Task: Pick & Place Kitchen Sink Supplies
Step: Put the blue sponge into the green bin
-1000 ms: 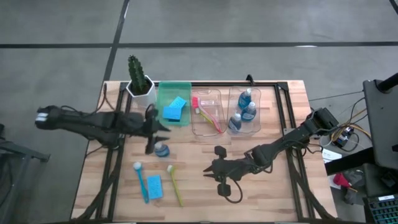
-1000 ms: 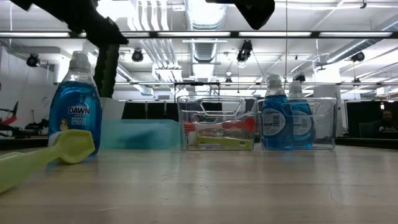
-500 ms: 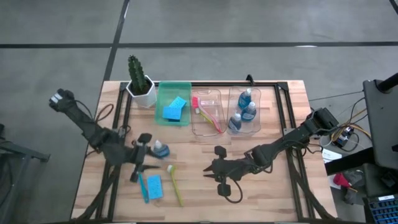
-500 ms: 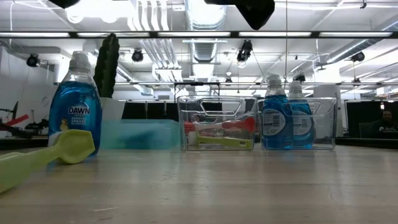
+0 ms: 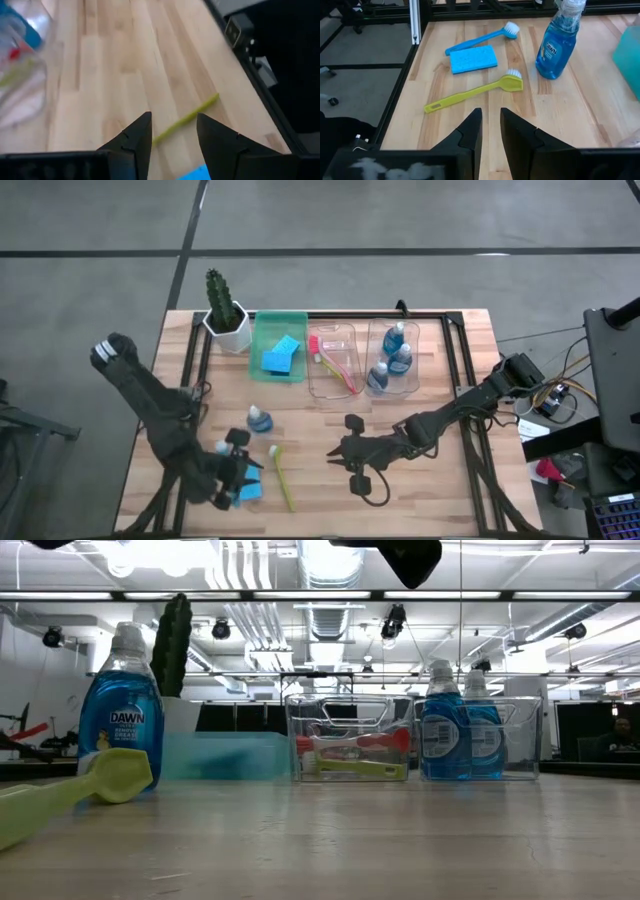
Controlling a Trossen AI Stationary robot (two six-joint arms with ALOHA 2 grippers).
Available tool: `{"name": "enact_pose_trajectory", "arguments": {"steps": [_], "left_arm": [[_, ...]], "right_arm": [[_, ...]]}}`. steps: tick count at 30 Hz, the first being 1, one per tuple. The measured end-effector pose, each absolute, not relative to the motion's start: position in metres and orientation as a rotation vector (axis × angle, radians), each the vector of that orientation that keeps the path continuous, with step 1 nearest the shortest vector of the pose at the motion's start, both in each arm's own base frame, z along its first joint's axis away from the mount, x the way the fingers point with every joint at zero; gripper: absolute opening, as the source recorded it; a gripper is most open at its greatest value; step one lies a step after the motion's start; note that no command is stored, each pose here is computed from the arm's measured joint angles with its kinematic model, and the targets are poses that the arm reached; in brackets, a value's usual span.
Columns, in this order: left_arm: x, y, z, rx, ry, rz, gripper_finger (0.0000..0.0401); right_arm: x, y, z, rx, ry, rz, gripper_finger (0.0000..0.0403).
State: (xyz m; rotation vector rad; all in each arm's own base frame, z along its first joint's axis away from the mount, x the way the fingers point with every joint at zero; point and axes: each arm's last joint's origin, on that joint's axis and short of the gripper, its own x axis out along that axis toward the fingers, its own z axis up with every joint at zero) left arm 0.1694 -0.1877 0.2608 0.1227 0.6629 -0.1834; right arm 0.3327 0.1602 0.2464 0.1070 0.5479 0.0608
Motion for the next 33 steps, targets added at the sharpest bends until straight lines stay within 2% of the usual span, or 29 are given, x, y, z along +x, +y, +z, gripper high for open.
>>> {"name": "enact_pose_trajectory", "arguments": {"steps": [10,21,33], "left_arm": [[0.168,-0.225,0.218,0.02,0.858,-0.139,0.0149],[0.175,-0.244,0.171,-0.05,1.035,-0.081,0.0149],[0.178,-0.25,0.143,-0.049,1.111,-0.029,0.0149]], "right_arm": [[0.333,0.16,0.246,0.1,0.549,0.062,0.0078],[0.332,0.16,0.245,0.052,0.557,0.074,0.0091],[0.332,0.16,0.245,0.026,0.558,0.081,0.0071]]}}
